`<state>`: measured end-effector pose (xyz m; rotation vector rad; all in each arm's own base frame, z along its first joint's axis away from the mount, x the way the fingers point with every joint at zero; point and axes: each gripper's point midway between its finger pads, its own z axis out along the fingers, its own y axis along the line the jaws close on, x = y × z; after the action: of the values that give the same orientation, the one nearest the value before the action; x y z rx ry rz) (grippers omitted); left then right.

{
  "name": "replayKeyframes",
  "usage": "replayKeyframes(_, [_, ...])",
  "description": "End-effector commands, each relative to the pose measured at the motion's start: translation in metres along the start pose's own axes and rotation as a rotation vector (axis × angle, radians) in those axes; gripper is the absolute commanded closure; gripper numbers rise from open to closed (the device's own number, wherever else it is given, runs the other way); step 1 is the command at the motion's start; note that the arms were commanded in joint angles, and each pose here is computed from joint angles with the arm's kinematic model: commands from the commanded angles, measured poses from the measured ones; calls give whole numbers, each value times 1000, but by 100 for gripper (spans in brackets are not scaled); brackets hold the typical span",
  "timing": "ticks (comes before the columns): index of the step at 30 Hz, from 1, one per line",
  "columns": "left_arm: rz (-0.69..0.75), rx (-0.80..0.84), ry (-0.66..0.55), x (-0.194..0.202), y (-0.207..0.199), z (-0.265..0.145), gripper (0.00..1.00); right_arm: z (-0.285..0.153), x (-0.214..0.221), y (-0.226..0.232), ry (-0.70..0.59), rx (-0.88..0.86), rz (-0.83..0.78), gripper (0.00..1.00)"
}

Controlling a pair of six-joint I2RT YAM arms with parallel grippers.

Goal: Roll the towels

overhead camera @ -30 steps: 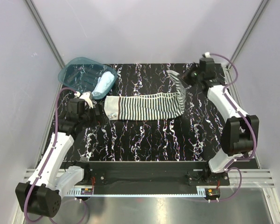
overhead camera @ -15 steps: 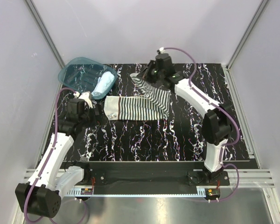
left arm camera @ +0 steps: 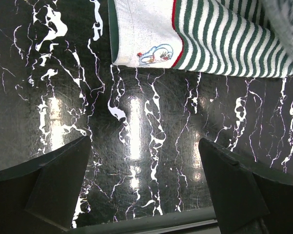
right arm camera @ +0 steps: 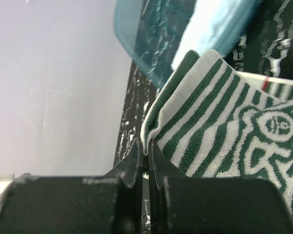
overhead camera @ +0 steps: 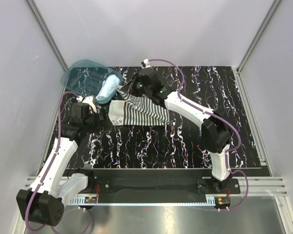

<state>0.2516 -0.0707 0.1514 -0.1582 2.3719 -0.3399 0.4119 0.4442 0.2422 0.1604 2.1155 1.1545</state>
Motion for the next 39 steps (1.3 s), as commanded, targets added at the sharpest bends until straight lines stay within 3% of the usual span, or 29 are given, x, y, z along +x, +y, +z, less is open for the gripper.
replayKeyframes(1, [-3,-25,-28,-6,3,-1,1,10,-1,27,-63,-73,-4,100])
replayKeyframes(6, [-4,-38,-32,-7,5,-2,1,35,36,18,-11,-91,-18,100])
replayKeyframes(12, [-9,-59,-42,-9,8,-3,1,65,124,-9,146,-89,-17,100])
replayKeyframes(13, [-9,-62,-41,-8,9,-3,1,71,138,-17,175,-85,-6,84])
replayKeyframes(16, [-9,-66,-46,-9,9,-4,1,80,155,-18,215,-96,-11,62])
replayKeyframes(17, [-9,-67,-43,-9,10,-4,1,80,157,-17,222,-95,-12,48])
replayKeyframes(21, [-8,-98,-55,-11,15,-6,1,77,149,-13,222,-84,-56,35])
replayKeyframes(25, [-9,-113,-85,-17,17,-10,1,55,102,6,146,-98,-110,25])
replayKeyframes(31, [-5,-89,-47,-14,13,-2,1,5,38,4,80,-67,-125,20])
replayKeyframes(35, [-26,-58,25,-7,6,14,1,-33,3,-31,17,15,-113,21])
replayKeyframes(39, [-61,2,43,-11,-9,32,1,-61,8,-117,79,113,19,39])
